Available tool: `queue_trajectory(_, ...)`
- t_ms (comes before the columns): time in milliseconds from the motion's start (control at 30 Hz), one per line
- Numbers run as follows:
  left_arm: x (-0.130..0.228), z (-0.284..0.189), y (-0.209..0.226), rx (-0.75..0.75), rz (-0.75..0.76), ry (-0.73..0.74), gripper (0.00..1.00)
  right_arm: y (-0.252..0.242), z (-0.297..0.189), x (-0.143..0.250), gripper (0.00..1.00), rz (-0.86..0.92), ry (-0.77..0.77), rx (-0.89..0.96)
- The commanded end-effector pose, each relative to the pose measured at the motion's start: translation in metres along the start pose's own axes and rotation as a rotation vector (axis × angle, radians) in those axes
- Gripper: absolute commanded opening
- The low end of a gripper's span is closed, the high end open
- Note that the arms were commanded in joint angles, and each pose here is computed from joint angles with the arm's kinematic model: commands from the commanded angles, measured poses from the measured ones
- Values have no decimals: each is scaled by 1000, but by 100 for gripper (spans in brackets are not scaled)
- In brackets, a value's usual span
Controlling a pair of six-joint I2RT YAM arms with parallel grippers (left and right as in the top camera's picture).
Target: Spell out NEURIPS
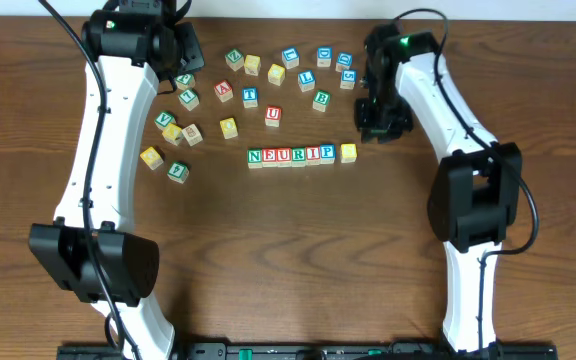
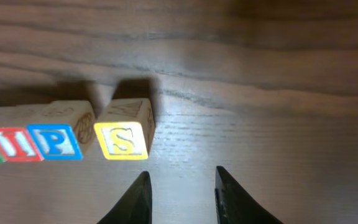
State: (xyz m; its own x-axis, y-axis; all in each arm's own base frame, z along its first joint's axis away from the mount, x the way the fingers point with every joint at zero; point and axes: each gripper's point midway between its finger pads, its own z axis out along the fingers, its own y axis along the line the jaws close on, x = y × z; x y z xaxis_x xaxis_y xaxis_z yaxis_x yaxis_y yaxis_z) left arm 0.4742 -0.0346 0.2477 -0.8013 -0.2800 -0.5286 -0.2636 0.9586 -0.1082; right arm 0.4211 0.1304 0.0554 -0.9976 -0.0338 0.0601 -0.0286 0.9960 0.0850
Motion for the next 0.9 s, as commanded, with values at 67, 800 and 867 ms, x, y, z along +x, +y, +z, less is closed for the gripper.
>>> queue_trajectory(67, 0, 2, 1, -8, 9, 2, 38, 1, 21, 4, 27, -18, 14, 17)
queue_trajectory(800, 0, 2, 1, -8, 10, 2, 38, 14, 47, 5, 28, -56, -6, 13)
queue_trajectory(867, 0, 2, 1, -9, 9, 2, 38, 18, 47, 6, 29, -64, -8, 12)
